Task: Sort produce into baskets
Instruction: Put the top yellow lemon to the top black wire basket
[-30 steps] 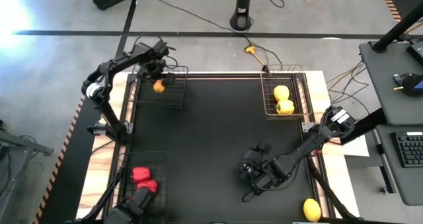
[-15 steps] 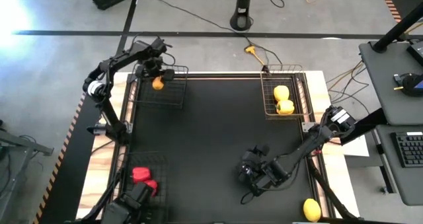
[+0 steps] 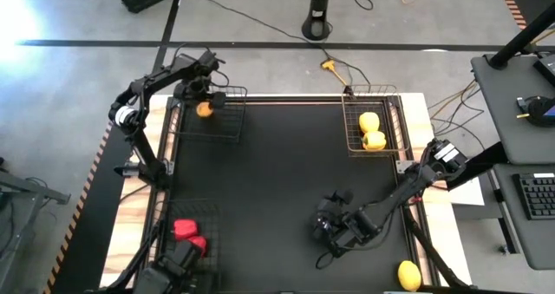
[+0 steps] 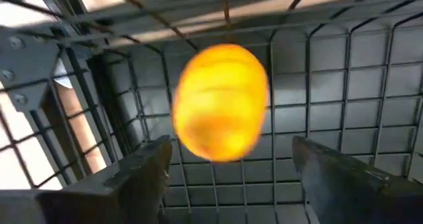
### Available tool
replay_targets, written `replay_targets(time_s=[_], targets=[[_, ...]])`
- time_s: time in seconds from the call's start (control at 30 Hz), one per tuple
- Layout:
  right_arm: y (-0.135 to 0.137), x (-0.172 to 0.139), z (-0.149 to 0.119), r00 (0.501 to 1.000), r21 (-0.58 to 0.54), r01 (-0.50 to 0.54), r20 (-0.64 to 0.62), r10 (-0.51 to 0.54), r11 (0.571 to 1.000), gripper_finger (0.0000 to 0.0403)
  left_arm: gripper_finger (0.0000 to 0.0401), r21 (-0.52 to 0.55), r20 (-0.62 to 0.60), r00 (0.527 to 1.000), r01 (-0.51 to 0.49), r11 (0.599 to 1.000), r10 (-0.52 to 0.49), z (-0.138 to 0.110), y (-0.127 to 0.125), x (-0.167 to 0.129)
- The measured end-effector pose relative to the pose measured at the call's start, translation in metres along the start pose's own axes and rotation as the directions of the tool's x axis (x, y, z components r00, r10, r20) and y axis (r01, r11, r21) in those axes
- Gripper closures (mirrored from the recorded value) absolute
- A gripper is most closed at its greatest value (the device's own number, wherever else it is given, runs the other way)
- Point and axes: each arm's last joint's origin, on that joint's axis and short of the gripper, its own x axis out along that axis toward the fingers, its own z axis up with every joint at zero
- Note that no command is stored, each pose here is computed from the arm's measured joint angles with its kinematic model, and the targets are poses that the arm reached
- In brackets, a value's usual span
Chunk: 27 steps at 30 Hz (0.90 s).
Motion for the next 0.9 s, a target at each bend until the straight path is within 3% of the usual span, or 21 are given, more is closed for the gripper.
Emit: replay_targets(time_s=[0.2,0.33,0.43,0.5,0.6,0.67,0.8,0.9], targets=[[0.001,-0.007,0.004,0.991,-0.134,-0.087,-0.112,0.072,0.987,0.0003,0.0096,0.081,0.100,0.994,0.022,0.996,-0.030,-0.009,-0.009,-0.032],[-0.004,-0.018,0.013,0.976,-0.215,-0.073,-0.218,0.025,0.974,0.0003,0.0095,0.159,0.219,0.972,0.055,0.986,-0.090,-0.030,-0.018,-0.071],[-0.010,-0.028,0.015,0.940,-0.315,-0.096,-0.340,-0.018,0.944,0.0003,0.0095,0.244,0.324,0.931,0.088,0.966,-0.167,-0.058,-0.029,-0.100],[-0.012,-0.033,0.013,0.884,-0.329,-0.166,-0.467,-0.008,0.930,0.0003,0.0095,0.319,0.366,0.903,0.106,0.942,-0.225,-0.081,-0.038,-0.115],[-0.019,-0.040,0.007,0.743,-0.300,-0.255,-0.669,-0.012,0.919,0.0003,0.0095,0.441,0.423,0.838,0.143,0.886,-0.346,-0.121,-0.053,-0.134],[-0.024,-0.045,0.001,0.671,-0.309,-0.263,-0.739,-0.057,0.914,0.0003,0.0095,0.516,0.449,0.781,0.170,0.840,-0.434,-0.150,-0.062,-0.139],[-0.036,-0.051,-0.006,0.611,-0.423,-0.270,-0.770,-0.186,0.865,0.0003,0.0095,0.637,0.515,0.617,0.189,0.748,-0.595,-0.209,-0.079,-0.136],[-0.038,-0.051,-0.007,0.602,-0.469,-0.328,-0.773,-0.201,0.820,0.0003,0.0095,0.693,0.560,0.491,0.164,0.702,-0.667,-0.247,-0.085,-0.125]])
